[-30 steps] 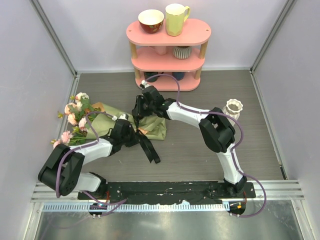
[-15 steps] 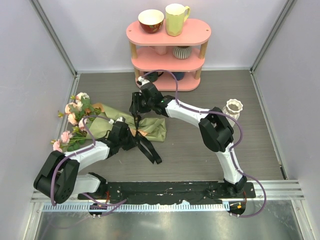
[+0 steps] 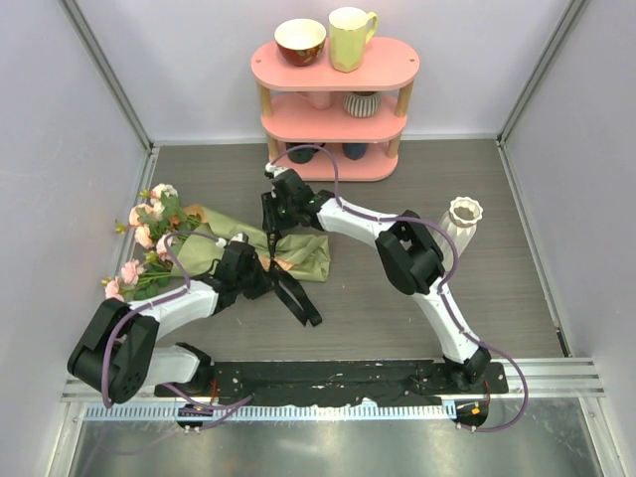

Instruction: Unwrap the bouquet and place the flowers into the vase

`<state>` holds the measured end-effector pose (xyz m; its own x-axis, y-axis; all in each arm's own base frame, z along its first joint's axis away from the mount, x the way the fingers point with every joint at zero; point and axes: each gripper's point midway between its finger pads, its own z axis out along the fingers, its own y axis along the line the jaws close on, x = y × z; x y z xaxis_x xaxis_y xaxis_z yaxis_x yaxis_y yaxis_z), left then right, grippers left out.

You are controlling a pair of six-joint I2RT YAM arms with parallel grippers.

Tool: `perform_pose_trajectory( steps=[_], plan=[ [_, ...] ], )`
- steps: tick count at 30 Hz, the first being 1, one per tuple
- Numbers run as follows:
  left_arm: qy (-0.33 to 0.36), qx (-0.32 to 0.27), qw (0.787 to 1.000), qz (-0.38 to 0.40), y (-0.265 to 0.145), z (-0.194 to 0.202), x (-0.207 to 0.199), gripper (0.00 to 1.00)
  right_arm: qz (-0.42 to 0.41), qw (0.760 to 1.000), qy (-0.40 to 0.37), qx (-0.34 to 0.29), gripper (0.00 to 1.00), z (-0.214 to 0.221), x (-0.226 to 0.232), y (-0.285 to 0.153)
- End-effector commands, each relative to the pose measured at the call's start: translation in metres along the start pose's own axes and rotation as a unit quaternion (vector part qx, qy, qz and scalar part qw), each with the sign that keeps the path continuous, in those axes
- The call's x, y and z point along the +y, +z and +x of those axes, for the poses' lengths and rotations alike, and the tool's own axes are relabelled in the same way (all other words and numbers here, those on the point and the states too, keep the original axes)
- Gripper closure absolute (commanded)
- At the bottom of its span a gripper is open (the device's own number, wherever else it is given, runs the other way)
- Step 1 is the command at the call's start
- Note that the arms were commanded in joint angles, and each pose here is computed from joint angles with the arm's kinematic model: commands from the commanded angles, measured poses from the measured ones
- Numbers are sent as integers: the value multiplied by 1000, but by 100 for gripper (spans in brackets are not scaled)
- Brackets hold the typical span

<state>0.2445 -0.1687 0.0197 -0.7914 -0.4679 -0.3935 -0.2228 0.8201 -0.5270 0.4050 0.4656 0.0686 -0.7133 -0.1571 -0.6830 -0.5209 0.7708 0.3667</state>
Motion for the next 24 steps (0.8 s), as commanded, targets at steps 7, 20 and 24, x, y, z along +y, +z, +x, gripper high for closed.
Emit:
perform_pose_trajectory(
  steps=[7, 20, 24],
  plan=[
    [-8, 21, 1000, -13, 5, 9, 8, 100, 29, 998, -41, -47, 84, -42, 0, -20],
    [-13, 25, 999, -22, 6, 15, 15, 100, 45, 994, -36, -98, 97, -73, 4, -51],
    [-14, 25, 999, -23, 6, 15, 15, 100, 32, 991, -24, -127, 94, -90, 15, -73]
  ],
)
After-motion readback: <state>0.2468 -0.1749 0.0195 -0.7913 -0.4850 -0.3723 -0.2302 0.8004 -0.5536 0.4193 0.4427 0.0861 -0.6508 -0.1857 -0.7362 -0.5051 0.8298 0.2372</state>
